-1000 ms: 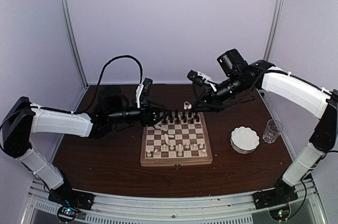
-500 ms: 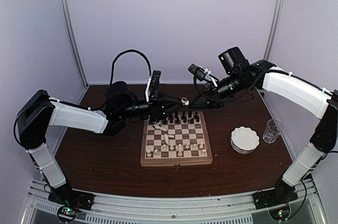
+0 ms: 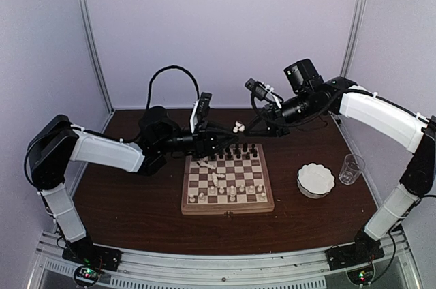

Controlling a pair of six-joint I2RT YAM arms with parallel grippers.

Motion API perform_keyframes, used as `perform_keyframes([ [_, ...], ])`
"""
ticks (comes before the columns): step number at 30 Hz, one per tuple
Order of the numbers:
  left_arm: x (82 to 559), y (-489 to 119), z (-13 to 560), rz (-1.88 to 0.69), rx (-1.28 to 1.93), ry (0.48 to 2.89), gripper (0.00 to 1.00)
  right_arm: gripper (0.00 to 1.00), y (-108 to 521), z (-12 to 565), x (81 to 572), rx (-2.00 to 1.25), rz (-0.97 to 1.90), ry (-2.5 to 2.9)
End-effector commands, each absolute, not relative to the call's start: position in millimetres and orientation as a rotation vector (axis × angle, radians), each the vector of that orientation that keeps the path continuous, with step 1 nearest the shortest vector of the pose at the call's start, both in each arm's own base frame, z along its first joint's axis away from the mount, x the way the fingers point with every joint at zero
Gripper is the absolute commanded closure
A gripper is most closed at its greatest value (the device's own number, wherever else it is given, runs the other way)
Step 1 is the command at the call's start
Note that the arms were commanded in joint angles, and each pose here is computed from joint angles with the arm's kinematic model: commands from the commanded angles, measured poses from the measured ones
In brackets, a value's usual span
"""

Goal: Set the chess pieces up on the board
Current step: Pick up the pawn from the chess pile.

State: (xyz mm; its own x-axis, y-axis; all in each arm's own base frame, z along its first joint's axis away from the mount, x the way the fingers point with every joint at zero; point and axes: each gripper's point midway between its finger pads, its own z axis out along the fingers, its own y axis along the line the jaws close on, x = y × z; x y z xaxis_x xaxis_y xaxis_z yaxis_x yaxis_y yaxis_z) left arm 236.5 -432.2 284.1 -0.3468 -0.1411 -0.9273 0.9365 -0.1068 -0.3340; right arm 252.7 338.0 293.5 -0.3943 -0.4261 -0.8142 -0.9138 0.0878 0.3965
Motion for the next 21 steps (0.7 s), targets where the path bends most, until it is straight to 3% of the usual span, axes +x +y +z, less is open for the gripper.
perform_keyframes([
  [1,232.3,-432.6,311.8,-1.603,0.973,1.177,0.70,0.90,337.1,302.6,252.4,-1.305,1.293,1.833],
  [8,242.2,-435.0,310.6,-1.577,0.935,1.213,0.69,0.90,336.6,300.9,252.1,-1.301,1.302,1.836],
  [21,245.2,-435.3,310.5,-1.567,0.918,1.258,0.91,0.90,332.0,295.8,257.2,-1.283,1.286,1.847],
])
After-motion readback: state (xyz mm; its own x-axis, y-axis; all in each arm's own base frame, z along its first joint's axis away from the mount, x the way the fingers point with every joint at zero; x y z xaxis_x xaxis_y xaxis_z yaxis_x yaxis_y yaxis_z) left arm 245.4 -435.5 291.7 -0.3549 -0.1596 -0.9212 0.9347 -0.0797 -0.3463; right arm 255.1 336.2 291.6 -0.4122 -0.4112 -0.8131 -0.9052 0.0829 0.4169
